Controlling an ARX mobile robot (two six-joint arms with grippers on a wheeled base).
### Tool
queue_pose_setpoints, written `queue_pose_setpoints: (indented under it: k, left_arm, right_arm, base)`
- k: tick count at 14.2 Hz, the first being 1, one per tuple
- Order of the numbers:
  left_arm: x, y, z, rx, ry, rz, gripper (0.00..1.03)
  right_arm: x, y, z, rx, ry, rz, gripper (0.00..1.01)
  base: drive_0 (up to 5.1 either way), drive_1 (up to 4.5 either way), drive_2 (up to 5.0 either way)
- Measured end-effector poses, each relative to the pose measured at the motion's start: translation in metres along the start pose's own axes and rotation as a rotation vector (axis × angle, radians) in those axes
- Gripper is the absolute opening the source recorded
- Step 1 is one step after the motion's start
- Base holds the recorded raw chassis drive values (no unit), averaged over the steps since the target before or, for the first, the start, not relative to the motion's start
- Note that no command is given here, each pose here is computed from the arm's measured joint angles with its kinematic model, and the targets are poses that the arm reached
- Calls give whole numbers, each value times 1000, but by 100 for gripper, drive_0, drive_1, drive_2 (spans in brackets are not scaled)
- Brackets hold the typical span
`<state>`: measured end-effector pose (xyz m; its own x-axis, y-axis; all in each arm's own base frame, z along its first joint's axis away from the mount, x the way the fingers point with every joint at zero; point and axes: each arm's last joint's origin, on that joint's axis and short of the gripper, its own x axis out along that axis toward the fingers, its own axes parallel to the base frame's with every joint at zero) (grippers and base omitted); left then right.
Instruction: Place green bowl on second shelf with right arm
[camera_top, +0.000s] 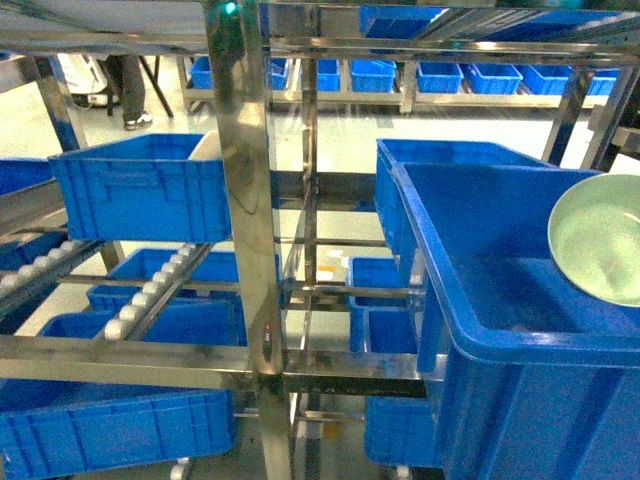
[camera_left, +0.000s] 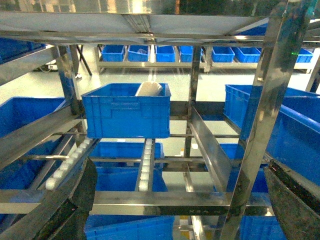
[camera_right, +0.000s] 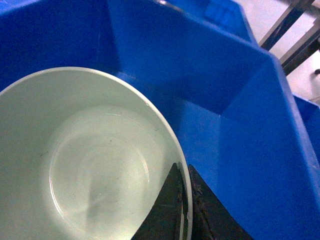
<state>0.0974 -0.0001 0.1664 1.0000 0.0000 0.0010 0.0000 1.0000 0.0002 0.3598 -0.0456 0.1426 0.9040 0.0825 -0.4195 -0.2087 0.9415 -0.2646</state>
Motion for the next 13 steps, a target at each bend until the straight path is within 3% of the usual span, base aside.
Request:
queue_pose_setpoints:
  k: [2, 4, 7, 10, 12, 13]
  left_arm:
    - [0, 0, 0, 0, 0, 0, 98]
    - [0, 0, 0, 0, 0, 0, 98]
    - [0, 0, 0, 0, 0, 0, 98]
    - [0, 0, 0, 0, 0, 0, 98]
    - [0, 0, 0, 0, 0, 0, 98]
    - [0, 0, 0, 0, 0, 0, 98]
  right_arm:
    - [29, -2, 1, -19, 54, 25, 2]
    - [54, -3, 14, -24, 80, 58, 2]
    - [69, 4, 19, -14, 132, 95, 38]
    - [52, 8, 9, 10, 97, 70, 76]
    - [21, 2, 5, 40, 44, 27, 100]
    - [1, -2, 5, 58, 8, 7, 97]
  base:
    - [0, 0, 0]
    - [0, 0, 0]
    - [0, 0, 0]
    - [0, 0, 0]
    - [0, 0, 0]
    - [0, 0, 0]
